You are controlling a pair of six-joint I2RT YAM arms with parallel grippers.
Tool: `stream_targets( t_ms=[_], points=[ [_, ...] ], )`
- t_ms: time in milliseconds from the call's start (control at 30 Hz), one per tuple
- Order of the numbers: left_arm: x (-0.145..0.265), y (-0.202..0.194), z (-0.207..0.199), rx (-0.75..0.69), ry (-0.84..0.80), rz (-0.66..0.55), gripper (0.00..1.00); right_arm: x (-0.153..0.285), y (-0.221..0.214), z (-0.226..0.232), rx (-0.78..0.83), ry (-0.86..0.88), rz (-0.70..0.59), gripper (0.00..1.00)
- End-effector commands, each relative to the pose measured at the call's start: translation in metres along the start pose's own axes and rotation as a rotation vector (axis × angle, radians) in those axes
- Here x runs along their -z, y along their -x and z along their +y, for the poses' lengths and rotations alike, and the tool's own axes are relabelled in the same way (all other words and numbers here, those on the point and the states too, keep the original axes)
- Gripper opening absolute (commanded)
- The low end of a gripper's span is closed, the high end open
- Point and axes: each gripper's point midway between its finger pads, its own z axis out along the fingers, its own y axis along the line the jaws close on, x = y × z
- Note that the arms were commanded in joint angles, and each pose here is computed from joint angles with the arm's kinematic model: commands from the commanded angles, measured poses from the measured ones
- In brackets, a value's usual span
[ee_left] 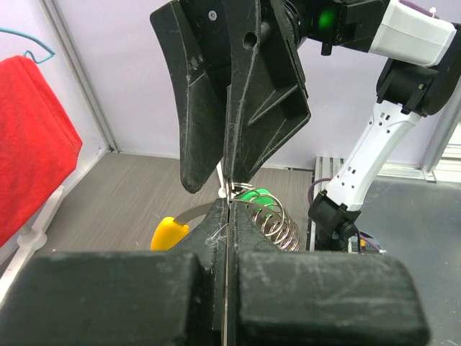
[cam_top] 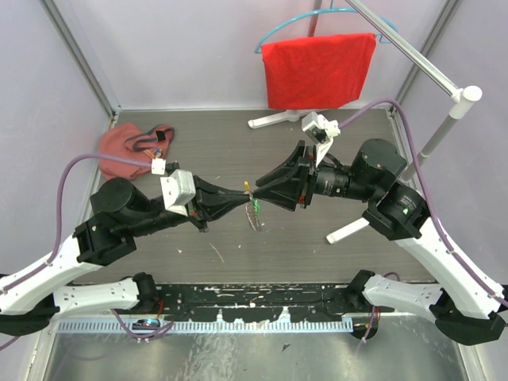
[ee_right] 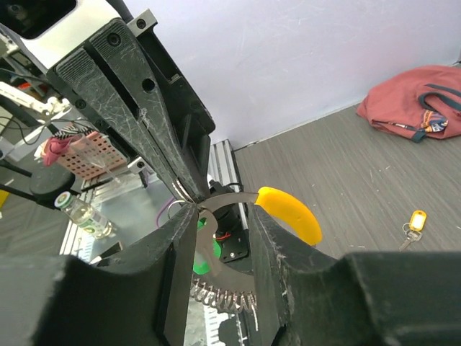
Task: Put the keys on the keyring
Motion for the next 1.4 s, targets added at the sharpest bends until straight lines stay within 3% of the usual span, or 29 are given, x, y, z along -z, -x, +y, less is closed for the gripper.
stream_targets(
  t_ms=[0, 400, 1033, 1067, 1167, 1367],
  points=[
    [0.001, 0.015, 0.002, -0.012, 0.013, -0.061, 0.0, 0.007, 0.023, 0.022, 0.026, 0.064, -0.058, 0.38],
    [-0.003, 0.015, 0.003, -0.022, 0.01, -0.054, 0.0, 0.007, 0.02, 0.023, 0.026, 0.073, -0.045, 0.01],
    [-0.004, 0.02, 0.003, -0.031, 0.01, -0.061, 0.0, 0.009, 0.005, -0.002, 0.049, -0.05, 0.035, 0.01],
    [-0.004, 0.02, 0.003, -0.031, 0.009, -0.06, 0.0, 0.008, 0.005, -0.003, 0.051, -0.053, 0.034, 0.02],
    [-0.004, 0.021, 0.003, -0.031, 0.008, -0.063, 0.0, 0.011, 0.011, -0.002, 0.06, -0.067, 0.008, 0.31],
    [-0.002, 0.02, 0.002, -0.03, 0.006, -0.062, 0.0, 0.019, 0.026, 0.01, 0.086, -0.042, -0.062, 0.47]
  ],
)
